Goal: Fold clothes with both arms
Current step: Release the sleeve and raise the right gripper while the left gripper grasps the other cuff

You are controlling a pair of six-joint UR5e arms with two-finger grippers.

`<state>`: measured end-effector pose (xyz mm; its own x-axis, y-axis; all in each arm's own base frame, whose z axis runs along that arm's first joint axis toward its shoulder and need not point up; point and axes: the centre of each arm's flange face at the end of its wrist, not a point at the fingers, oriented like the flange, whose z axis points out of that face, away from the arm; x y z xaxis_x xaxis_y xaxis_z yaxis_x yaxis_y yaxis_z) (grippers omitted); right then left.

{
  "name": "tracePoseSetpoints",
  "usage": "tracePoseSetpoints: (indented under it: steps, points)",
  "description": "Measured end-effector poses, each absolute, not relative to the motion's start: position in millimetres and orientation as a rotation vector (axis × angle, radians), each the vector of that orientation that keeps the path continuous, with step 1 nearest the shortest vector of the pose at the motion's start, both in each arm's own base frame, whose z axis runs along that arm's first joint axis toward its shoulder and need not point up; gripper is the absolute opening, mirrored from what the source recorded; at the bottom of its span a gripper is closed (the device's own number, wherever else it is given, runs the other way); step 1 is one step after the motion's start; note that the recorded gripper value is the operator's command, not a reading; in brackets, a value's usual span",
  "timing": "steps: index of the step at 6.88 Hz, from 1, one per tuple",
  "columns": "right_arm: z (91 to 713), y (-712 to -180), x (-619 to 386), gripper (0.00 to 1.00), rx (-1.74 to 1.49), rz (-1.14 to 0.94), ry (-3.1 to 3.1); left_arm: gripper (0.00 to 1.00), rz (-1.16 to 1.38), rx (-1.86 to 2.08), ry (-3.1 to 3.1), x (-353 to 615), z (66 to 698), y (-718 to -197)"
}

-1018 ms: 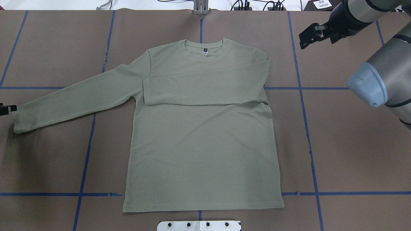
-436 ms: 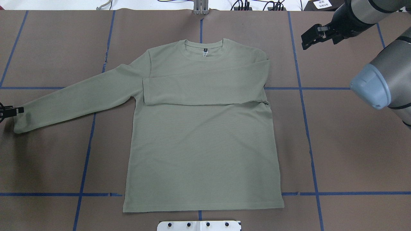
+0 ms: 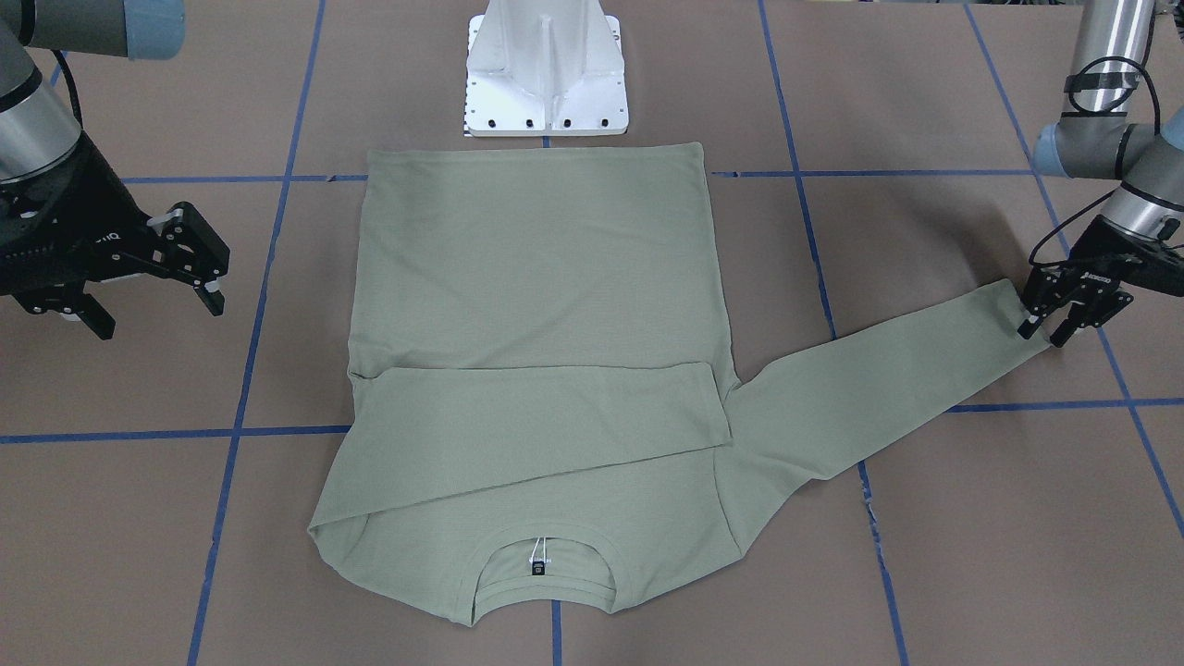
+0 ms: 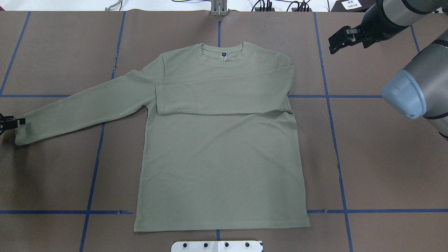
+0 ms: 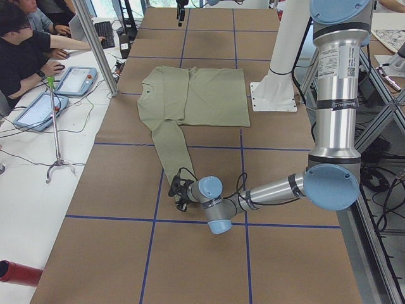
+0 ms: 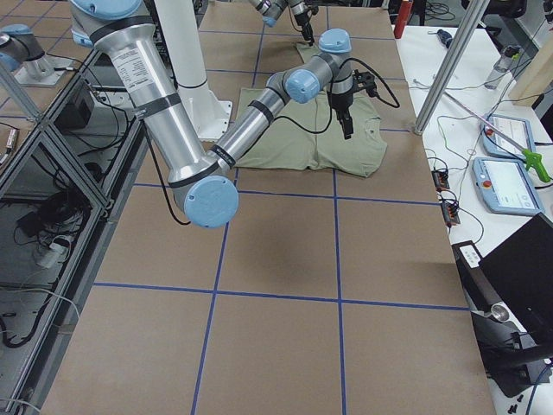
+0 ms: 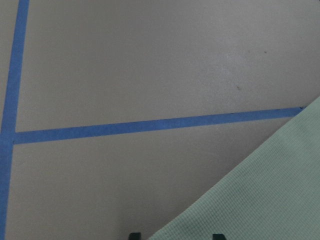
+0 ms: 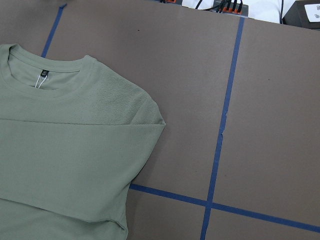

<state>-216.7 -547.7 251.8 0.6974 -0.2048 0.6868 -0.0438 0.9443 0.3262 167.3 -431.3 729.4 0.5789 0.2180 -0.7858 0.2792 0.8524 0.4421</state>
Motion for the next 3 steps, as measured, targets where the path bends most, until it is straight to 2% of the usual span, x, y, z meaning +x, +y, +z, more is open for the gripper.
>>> tracePoseSetpoints:
  steps: [1,2,3]
  points:
    - [252.4,-547.6,-216.6,1.00,0.331,-0.091,-0.797,0.56,-0.026,0.576,0.961,166.1,731.0,-430.0]
    - [252.5,-547.5,-216.5,1.00,0.332,-0.090,-0.796,0.39,-0.023,0.578,0.958,165.7,731.4,-429.8]
    - [252.6,-547.4,-216.3,1.00,0.332,-0.090,-0.796,0.10,-0.022,0.579,0.957,165.3,731.7,-429.6]
